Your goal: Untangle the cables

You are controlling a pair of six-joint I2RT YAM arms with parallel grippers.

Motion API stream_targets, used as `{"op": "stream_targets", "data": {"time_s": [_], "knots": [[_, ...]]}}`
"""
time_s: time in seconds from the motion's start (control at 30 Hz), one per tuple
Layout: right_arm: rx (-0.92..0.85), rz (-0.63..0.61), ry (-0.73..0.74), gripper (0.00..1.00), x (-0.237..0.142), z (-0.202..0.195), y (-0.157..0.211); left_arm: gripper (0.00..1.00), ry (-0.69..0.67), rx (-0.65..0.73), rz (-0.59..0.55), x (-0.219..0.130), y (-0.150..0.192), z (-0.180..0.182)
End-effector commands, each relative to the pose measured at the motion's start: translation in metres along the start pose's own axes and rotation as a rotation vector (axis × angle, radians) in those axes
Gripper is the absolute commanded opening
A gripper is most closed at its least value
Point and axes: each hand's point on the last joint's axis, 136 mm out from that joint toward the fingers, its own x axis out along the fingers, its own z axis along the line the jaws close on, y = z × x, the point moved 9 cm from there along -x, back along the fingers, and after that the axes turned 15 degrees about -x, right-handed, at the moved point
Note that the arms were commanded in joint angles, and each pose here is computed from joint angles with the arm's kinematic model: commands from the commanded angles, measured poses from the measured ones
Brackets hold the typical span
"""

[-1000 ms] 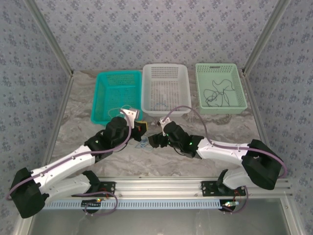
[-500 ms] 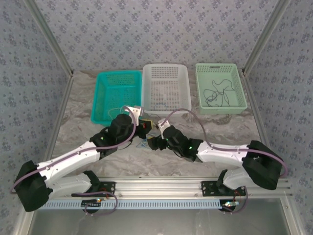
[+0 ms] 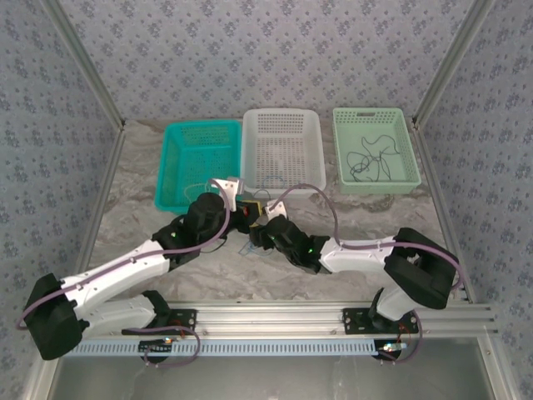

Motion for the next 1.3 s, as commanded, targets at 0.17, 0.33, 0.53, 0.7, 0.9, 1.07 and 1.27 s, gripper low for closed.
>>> {"op": "stream_targets", "data": {"time_s": [0.17,0.33,0.53,0.7,0.9,1.07,1.27], "knots": [[0.033,0.152,0.049,0.57,0.0,-0.006,0.04,0.0,0.178,0.079,-0.168,-0.044,-0.048,-0.054],[0.034,0.185,0.067,0.57,-0.007,-0.009,0.052,0.0,0.202,0.104,-0.187,-0.052,-0.057,-0.064],[0.064,0.237,0.092,0.58,-0.015,-0.017,0.074,0.0,0.25,0.158,-0.265,-0.075,-0.081,-0.087],[0.076,0.256,0.123,0.6,-0.022,-0.024,0.086,0.0,0.281,0.214,-0.33,-0.094,-0.104,-0.109],[0.08,0.265,0.14,0.61,-0.026,-0.028,0.092,0.0,0.336,0.248,-0.382,-0.108,-0.123,-0.13],[0.085,0.286,0.157,0.61,-0.028,-0.031,0.098,0.0,0.371,0.264,-0.414,-0.117,-0.132,-0.141],[0.083,0.339,0.207,0.58,-0.034,-0.038,0.109,0.0,0.357,0.297,-0.45,-0.132,-0.139,-0.146]]}}
